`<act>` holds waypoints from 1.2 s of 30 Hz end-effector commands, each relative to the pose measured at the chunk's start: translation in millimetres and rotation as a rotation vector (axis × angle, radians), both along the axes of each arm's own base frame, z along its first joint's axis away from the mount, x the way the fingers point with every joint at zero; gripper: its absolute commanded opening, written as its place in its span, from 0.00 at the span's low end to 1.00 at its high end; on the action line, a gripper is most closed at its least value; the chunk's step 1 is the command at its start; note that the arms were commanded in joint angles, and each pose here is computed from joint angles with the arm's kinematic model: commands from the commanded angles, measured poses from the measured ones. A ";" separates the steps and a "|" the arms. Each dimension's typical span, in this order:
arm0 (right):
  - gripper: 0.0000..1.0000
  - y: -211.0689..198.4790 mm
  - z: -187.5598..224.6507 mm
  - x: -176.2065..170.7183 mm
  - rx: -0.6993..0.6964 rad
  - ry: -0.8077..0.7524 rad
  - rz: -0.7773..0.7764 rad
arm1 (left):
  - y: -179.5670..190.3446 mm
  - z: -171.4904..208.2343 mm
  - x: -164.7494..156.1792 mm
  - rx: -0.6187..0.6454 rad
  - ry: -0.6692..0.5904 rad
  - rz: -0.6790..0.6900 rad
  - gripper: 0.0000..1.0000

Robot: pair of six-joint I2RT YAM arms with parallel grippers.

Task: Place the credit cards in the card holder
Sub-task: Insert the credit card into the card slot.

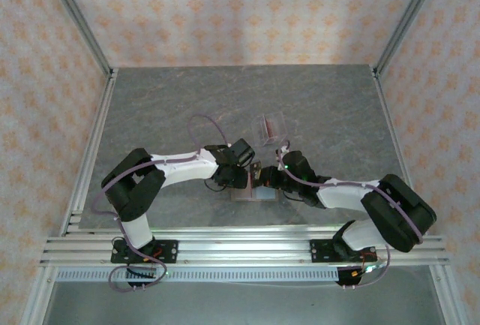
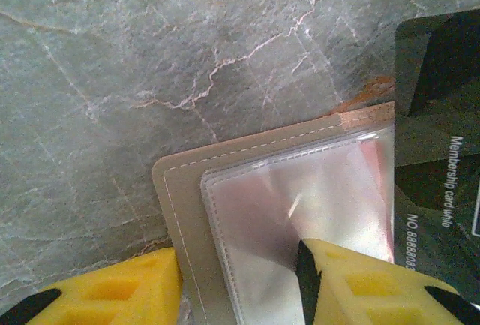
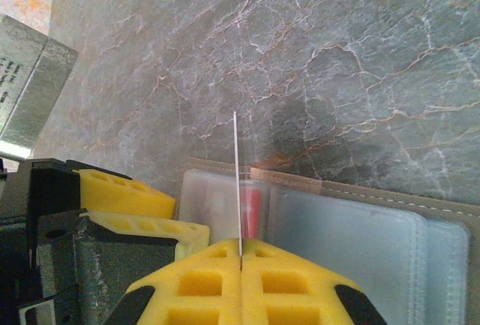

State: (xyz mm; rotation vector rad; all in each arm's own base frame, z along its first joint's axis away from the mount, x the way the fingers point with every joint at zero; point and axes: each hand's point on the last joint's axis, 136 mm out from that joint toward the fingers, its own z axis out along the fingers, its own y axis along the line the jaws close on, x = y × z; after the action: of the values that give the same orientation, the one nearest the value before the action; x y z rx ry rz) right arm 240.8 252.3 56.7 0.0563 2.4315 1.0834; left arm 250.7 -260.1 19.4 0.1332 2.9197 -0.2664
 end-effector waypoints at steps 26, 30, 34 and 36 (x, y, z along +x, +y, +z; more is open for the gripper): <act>0.00 8.2 7.7 6.0 0.065 0.009 -0.001 | 19.5 -19.0 -22.1 0.086 0.050 0.003 0.40; 0.00 11.2 9.0 9.3 0.094 0.015 -0.001 | 20.4 -18.7 -22.4 0.089 0.050 0.003 0.39; 0.00 9.8 4.0 9.5 0.086 0.024 -0.004 | 21.0 -17.5 -22.4 0.088 0.048 0.004 0.39; 0.00 9.7 0.7 9.1 0.085 0.030 -0.004 | 21.4 -17.0 -22.2 0.089 0.047 0.005 0.39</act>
State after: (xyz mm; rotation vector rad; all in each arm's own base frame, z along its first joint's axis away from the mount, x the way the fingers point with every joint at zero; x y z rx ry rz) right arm 244.8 256.8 50.6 0.1096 2.4434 1.1510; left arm 250.9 -258.0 20.2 0.1172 2.9029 -0.2650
